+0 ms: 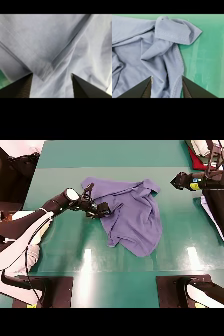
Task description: Fold the shirts.
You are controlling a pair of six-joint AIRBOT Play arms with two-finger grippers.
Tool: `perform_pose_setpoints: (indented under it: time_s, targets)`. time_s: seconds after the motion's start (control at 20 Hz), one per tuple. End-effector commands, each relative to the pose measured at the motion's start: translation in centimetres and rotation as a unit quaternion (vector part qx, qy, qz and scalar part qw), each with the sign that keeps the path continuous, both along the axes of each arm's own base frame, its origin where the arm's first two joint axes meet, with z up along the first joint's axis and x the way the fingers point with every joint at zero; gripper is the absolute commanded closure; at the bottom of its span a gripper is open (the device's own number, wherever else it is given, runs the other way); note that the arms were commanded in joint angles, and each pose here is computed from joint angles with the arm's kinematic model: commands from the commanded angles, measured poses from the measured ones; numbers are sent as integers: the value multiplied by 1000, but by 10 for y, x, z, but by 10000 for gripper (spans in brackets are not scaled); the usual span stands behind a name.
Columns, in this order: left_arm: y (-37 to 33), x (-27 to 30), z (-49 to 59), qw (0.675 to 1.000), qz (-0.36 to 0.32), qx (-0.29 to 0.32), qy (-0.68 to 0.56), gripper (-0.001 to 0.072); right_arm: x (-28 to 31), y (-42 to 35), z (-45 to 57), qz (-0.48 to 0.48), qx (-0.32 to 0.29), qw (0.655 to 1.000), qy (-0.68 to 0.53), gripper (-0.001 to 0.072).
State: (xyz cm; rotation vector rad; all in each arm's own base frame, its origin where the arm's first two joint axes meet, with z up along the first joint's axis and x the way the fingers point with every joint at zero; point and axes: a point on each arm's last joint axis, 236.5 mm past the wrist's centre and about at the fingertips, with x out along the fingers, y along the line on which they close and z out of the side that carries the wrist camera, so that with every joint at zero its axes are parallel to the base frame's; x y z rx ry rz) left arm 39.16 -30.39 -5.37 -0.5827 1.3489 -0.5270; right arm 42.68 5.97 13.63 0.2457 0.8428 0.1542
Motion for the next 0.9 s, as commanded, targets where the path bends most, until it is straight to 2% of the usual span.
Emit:
perform_pose_setpoints:
  time_s: [0.0, 0.05, 0.1, 0.15, 0.3, 0.35, 0.4, 0.45, 0.65, 0.85]
  targets:
    - [-4, 7, -1, 1000, 13, -13, -3, 139, 0, 0, 0, 1, 0, 1000, 0, 280]
    - [-6, 10, 1, 1000, 18, -18, -7, 139, 0, 0, 0, 0, 0, 1000, 0, 280]
    - [-5, 11, 1, 1000, 19, -18, -10, 185, 0, 0, 0, 1, 0, 1000, 0, 280]
    - [-5, 13, 1, 1000, 20, -17, -13, 290, 0, 0, 0, 0, 0, 1000, 1, 281]
    - [-4, 20, 3, 999, 32, -17, -25, 302, -1, 0, 0, 0, 0, 1000, 1, 280]
    - [-4, 21, 3, 999, 34, -17, -26, 349, -1, 0, 0, 0, 0, 1000, 1, 280]
    - [-3, 22, 3, 999, 33, -16, -28, 593, -1, 0, 0, 1, 0, 1000, 1, 281]
    - [-3, 24, 3, 999, 32, -14, -37, 682, -1, 0, 0, 1, 0, 1000, 1, 281]
    - [9, 25, 8, 999, 14, 3, -49, 684, -23, 3, -18, 16, -6, 998, 59, 281]
    - [73, 34, 51, 981, -50, 126, -142, 684, -86, 5, -66, 41, -11, 982, 186, 281]
